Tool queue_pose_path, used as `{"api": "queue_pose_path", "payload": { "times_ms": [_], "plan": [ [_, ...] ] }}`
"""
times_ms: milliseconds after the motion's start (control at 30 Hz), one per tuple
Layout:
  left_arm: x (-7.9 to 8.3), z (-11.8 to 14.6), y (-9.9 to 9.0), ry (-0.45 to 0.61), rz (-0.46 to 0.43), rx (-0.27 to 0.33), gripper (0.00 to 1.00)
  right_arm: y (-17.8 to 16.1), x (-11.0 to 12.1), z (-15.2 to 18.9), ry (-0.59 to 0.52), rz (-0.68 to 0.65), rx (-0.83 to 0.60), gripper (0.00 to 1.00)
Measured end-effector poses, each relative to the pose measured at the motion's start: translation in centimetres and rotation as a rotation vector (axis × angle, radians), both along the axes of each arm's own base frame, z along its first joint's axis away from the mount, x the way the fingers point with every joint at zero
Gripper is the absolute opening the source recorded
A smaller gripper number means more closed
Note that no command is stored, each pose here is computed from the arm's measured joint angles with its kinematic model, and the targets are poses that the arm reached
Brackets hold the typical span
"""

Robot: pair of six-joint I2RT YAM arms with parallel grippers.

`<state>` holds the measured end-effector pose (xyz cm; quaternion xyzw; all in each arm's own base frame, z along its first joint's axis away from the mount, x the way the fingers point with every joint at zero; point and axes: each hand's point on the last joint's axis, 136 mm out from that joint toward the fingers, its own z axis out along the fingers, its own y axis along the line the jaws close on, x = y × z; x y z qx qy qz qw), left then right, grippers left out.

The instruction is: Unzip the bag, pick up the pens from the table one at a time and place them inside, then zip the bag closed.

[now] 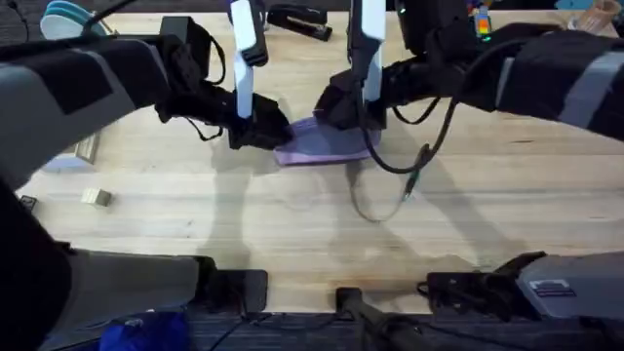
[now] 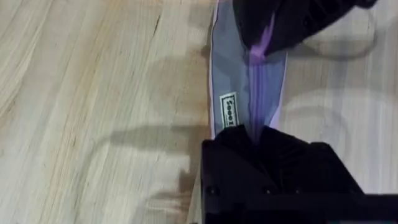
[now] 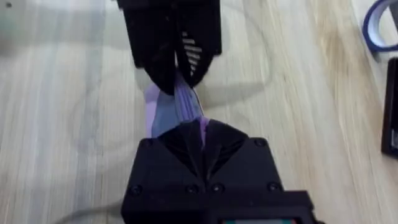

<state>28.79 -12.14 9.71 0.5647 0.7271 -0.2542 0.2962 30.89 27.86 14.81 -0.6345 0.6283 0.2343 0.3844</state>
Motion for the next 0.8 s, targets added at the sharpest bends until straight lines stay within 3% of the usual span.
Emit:
{"api": "queue_pose_path", "payload": {
  "times_ms": [300, 800],
  "plan": [
    [0.1, 0.0, 0.3, -0.002, 0.009, 0.002, 0.041, 2.1, 0.3, 0.2, 0.007, 0.026, 0.075, 0.031],
    [0.0, -0.1, 0.3, 0.006, 0.009, 0.002, 0.041, 5.3, -1.3, -0.4, 0.026, 0.084, 0.102, 0.031]
  ]
}}
